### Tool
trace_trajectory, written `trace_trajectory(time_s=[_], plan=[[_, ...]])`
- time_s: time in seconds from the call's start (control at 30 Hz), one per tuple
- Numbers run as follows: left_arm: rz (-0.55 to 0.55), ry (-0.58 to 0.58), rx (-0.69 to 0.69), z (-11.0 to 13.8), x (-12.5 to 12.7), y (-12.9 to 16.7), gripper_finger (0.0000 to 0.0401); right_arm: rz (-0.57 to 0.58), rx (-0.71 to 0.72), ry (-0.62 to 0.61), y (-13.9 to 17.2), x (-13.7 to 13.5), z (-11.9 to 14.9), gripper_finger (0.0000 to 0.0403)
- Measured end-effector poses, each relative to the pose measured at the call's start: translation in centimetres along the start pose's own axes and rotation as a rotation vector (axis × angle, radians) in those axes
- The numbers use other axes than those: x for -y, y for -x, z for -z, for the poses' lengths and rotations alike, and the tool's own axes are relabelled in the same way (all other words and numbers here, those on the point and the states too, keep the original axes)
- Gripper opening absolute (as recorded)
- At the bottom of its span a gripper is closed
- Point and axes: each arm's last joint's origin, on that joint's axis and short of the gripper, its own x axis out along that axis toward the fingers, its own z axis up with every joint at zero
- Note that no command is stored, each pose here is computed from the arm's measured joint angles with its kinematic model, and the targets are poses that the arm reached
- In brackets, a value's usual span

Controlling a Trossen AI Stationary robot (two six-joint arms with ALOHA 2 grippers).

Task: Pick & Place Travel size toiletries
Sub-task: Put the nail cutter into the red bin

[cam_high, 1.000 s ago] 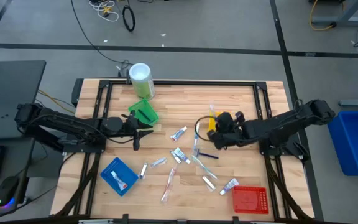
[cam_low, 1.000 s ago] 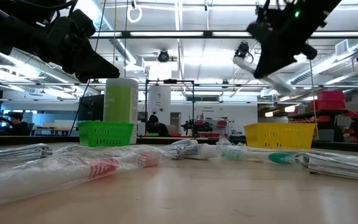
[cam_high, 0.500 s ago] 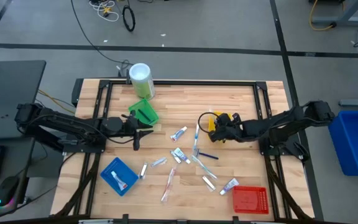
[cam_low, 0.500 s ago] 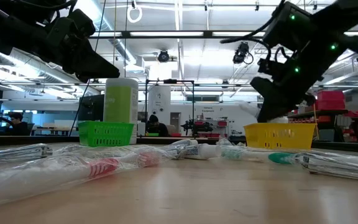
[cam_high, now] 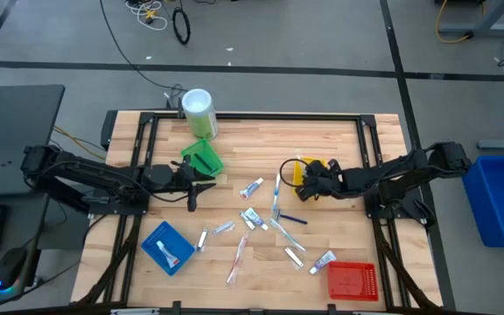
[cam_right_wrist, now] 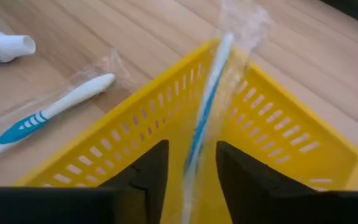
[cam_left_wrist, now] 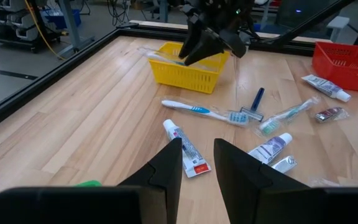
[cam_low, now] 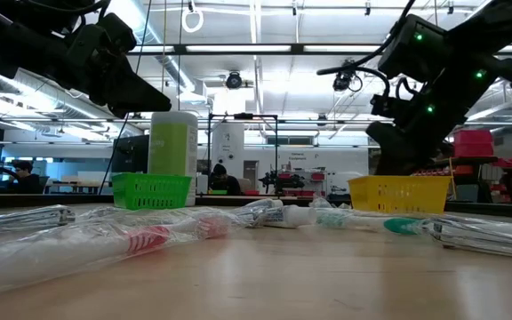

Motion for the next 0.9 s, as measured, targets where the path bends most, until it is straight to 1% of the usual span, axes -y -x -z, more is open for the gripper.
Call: trace_trajectory(time_s=[0.07,0.23,0.37,0.5,0.63,0.77,0.9], plan=[[0.000,0.000,0.000,0.0,0.0,0.0,0.0100,0.002,-0.003,0.038,0.2,-0.1,-0.3,0.0169],[0.000,0.000,0.000,0.0,0.0,0.0,0.0100,-0.010,0.012,0.105,1.0,-0.9,-2.1,0.0202],[0.000,0.000,0.000,0.0,0.0,0.0,0.0100,-0.066,0.037,0.136,2.0,-2.0,-3.9,0.0215],[0.000,0.000,0.000,0.0,0.0,0.0,0.0100,-0.199,0.018,0.168,3.0,-3.1,-5.2,0.0222],[0.001,0.004,0.004,0.0,0.0,0.0,0.0100,-0.373,-0.016,0.190,3.8,-4.3,-5.5,0.0226],[0.009,0.068,0.033,-0.3,0.0,0.0,0.0100,-0.535,-0.044,0.197,4.5,-5.3,-5.3,0.0231],[0.035,0.086,0.079,-0.8,0.2,0.0,0.0100,-0.621,-0.050,0.218,5.3,-6.1,-4.8,0.0235]])
